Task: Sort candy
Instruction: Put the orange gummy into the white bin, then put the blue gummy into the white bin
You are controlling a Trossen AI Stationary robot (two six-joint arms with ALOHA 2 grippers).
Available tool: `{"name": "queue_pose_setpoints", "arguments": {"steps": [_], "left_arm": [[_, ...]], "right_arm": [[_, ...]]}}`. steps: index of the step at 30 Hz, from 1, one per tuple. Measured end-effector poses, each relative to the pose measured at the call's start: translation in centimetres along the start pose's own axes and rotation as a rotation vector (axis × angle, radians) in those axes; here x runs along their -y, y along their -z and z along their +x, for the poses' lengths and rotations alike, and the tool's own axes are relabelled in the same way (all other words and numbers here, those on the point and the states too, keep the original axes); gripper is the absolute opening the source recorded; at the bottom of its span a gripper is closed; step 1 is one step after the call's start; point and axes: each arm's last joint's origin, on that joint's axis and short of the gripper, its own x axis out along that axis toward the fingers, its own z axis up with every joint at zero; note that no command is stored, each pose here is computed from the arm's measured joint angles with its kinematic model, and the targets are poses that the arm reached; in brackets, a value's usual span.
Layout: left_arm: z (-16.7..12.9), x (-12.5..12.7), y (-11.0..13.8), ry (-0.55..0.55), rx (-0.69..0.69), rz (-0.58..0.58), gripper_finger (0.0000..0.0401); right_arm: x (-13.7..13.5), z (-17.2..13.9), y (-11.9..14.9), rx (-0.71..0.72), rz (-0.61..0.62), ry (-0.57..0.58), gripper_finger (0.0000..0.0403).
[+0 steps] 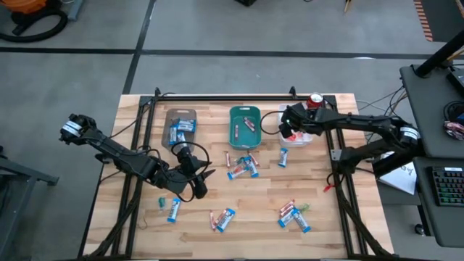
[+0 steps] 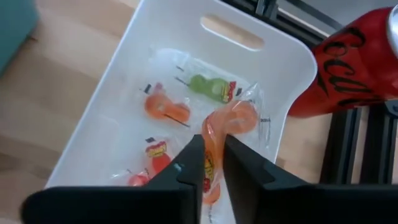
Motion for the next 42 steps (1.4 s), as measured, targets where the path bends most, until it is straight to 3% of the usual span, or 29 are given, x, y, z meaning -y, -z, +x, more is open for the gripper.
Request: {"name": "queue_pose_setpoints", "arguments": {"steps": [9, 16, 24, 33, 42], "left_arm": [[0.0, 0.0, 0.0, 0.005, -0.003, -0.019, 0.0132], [-0.1, 0.4, 0.2, 0.156, -0.109, -0.069, 0.0131], [-0.7, 0.9, 0.5, 0.237, -0.225, -0.117, 0.0131], [-1.5, 0.4, 2.1, 0.176, -0.465, -0.237, 0.0131], [-2.8, -0.1, 3.8, 0.055, -0.651, -0.387, 0.0131]], "right_arm": [[-0.2, 0.1, -0.2, -0.011, 0.000, 0.000, 0.0126], [-1.2, -4.1, -1.0, 0.023, 0.015, -0.266, 0.0149], [-4.3, -9.3, 0.7, 0.072, -0.144, -0.502, 0.0143], [-6.7, -13.6, 3.9, 0.098, -0.303, -0.679, 0.0139], [-7.3, -14.3, 5.8, 0.093, -0.380, -0.707, 0.0135]]}}
